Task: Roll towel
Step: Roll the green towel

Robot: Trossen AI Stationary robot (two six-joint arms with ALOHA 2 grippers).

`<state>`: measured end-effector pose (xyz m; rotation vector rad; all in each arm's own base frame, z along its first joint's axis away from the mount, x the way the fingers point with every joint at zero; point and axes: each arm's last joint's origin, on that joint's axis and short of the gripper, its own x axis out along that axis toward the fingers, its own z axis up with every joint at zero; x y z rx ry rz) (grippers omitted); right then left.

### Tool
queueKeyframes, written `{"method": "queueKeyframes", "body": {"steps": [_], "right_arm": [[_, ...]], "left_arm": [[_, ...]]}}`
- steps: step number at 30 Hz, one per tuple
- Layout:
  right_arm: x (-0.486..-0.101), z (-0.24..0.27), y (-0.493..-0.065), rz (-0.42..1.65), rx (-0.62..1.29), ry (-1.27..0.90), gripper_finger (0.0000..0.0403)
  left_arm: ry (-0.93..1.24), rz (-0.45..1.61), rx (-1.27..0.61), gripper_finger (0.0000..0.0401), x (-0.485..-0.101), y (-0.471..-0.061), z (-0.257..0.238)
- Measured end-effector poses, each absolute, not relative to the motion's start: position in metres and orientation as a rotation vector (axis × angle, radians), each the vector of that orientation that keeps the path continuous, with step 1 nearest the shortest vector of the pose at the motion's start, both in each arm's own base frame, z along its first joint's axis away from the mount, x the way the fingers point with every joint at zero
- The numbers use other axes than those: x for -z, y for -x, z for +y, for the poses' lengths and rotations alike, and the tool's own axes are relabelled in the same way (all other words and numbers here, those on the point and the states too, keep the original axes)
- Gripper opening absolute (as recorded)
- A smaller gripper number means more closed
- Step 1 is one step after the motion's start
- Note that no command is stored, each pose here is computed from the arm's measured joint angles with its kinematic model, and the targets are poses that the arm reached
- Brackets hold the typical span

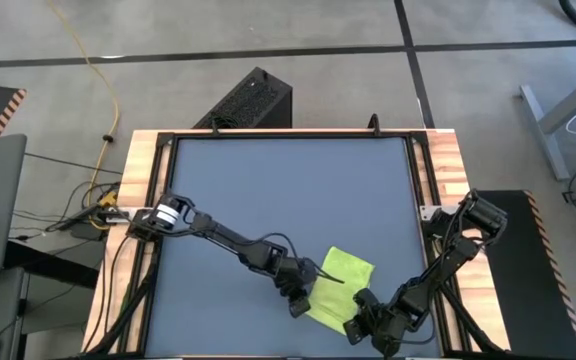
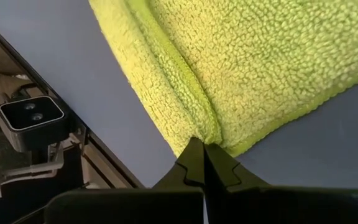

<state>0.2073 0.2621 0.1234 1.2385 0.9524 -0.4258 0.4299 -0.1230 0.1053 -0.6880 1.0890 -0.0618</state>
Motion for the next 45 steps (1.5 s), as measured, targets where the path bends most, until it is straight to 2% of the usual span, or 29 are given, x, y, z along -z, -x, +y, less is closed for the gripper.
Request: {"method": "queueKeyframes", "body": {"steps": [7,15,19,21,25,28,31,35,39,45], "right_arm": [[-0.122,0.257,-0.21,0.949,0.459,-1.227,0.0012],[-0.121,0.255,-0.211,0.967,0.471,-1.231,0.0012],[-0.121,0.253,-0.213,0.971,0.481,-1.233,0.0012],[-0.12,0.251,-0.215,0.968,0.493,-1.232,0.0012],[-0.12,0.246,-0.219,0.965,0.513,-1.229,0.0012],[-0.12,0.245,-0.22,0.964,0.517,-1.229,0.0012],[-0.12,0.245,-0.22,0.963,0.518,-1.229,0.0012],[-0.12,0.245,-0.22,0.96,0.518,-1.228,0.0012],[-0.119,0.244,-0.221,0.958,0.52,-1.228,0.0012],[-0.119,0.244,-0.221,0.956,0.519,-1.23,0.0012]], "left_arm": [[0.465,1.075,0.053,0.0062,-0.128,-0.445,-0.116],[0.18,1.255,-0.017,0.0068,-0.151,-0.439,-0.109],[0.112,1.277,0.036,0.0074,-0.159,-0.435,-0.11],[0.008,1.209,0.148,0.0074,-0.174,-0.434,-0.12],[-0.173,0.893,0.308,0.0067,-0.219,-0.425,-0.156],[-0.26,0.693,0.394,0.0058,-0.231,-0.42,-0.169],[-0.292,0.596,0.433,0.0049,-0.222,-0.421,-0.173],[-0.149,0.598,0.544,0.0032,-0.195,-0.431,-0.171],[-0.087,0.64,0.53,0.0005,-0.169,-0.439,-0.169],[-0.06,0.607,0.506,0.0001,-0.162,-0.443,-0.174]]}}
